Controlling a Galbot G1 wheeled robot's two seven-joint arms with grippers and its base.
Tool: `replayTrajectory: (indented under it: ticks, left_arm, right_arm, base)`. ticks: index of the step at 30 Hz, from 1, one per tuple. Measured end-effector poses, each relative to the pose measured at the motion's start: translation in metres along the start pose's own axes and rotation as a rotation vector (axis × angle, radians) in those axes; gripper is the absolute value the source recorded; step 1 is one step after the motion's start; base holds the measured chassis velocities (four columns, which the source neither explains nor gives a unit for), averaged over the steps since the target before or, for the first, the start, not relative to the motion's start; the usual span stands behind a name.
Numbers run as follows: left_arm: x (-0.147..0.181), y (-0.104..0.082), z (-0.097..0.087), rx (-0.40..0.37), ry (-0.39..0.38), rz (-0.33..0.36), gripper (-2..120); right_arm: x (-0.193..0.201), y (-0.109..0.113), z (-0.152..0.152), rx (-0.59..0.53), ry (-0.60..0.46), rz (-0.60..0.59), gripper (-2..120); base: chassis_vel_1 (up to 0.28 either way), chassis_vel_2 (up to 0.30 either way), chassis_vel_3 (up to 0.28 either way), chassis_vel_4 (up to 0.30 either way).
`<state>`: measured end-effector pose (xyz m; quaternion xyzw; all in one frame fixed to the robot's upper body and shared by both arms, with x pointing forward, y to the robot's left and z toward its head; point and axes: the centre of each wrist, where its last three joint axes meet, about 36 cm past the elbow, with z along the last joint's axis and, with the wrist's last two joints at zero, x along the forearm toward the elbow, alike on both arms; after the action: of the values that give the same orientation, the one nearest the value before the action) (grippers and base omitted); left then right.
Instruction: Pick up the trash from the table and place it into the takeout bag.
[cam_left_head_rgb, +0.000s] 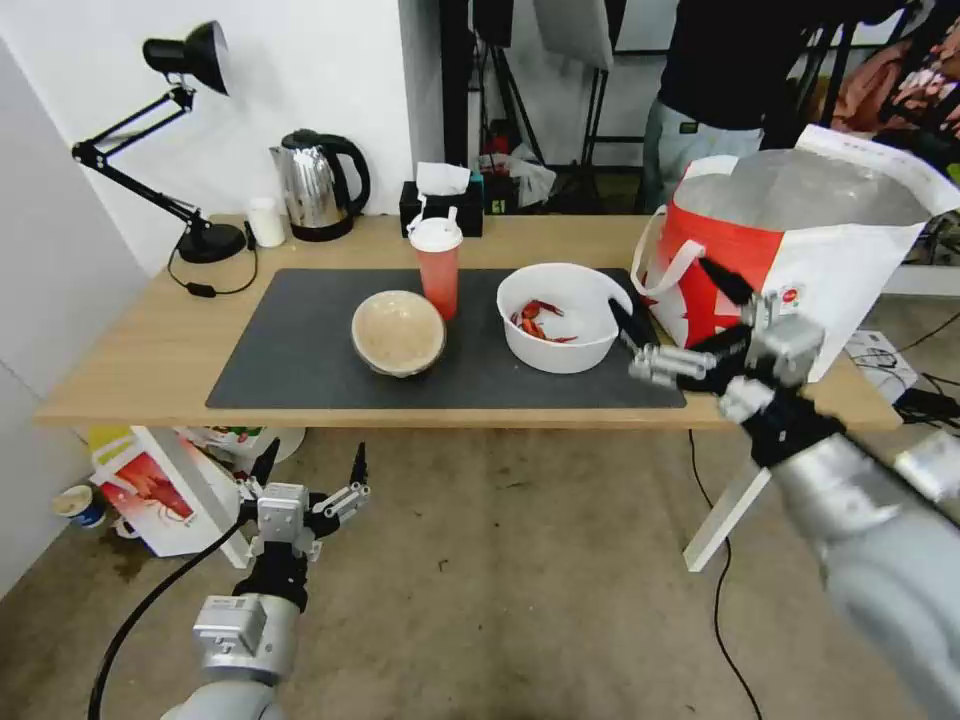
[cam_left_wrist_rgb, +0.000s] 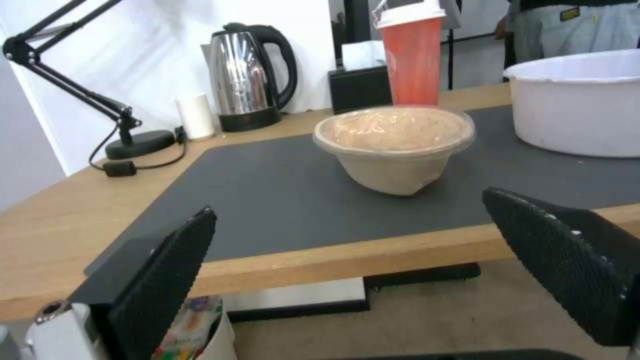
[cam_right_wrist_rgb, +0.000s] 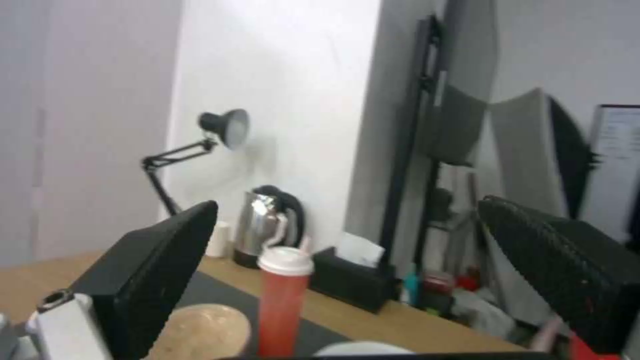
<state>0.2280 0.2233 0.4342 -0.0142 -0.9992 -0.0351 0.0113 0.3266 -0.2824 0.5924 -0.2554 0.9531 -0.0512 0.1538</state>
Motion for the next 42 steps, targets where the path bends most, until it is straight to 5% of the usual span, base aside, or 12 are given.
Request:
replayTrajectory:
  ticks: [10,13,16,22,28,42]
  left_arm:
    - [0.000,0.000,0.000,0.000,0.000,0.000,100]
    - [0.000,0.000,0.000,0.000,0.000,0.000,100]
    - [0.000,0.000,0.000,0.000,0.000,0.000,100]
    - [0.000,0.000,0.000,0.000,0.000,0.000,100]
    - [0.000,0.000,0.000,0.000,0.000,0.000,100]
    - [0.000,0.000,0.000,0.000,0.000,0.000,100]
  right_arm:
    - [-0.051,-0.048,-0.030,-0.087,0.001,-0.281,100]
    - [-0.073,-0.086,-0.032,-0.066,0.121,-0.463,100]
    - [-0.082,-0.097,-0.032,-0.055,0.182,-0.527,100]
    - [-0.116,-0.128,-0.047,0.038,0.259,-0.672,100]
    - [-0.144,-0.157,-0.024,0.151,0.351,-0.735,100]
    - [-0.188,-0.192,-0.029,0.300,0.504,-1.035,100]
  base:
    - [0.000,0.000,0.000,0.000]
    - [0.000,0.000,0.000,0.000]
    - [0.000,0.000,0.000,0.000]
    - [0.000,0.000,0.000,0.000]
    - [0.000,0.000,0.000,0.000]
    - [0.000,0.000,0.000,0.000]
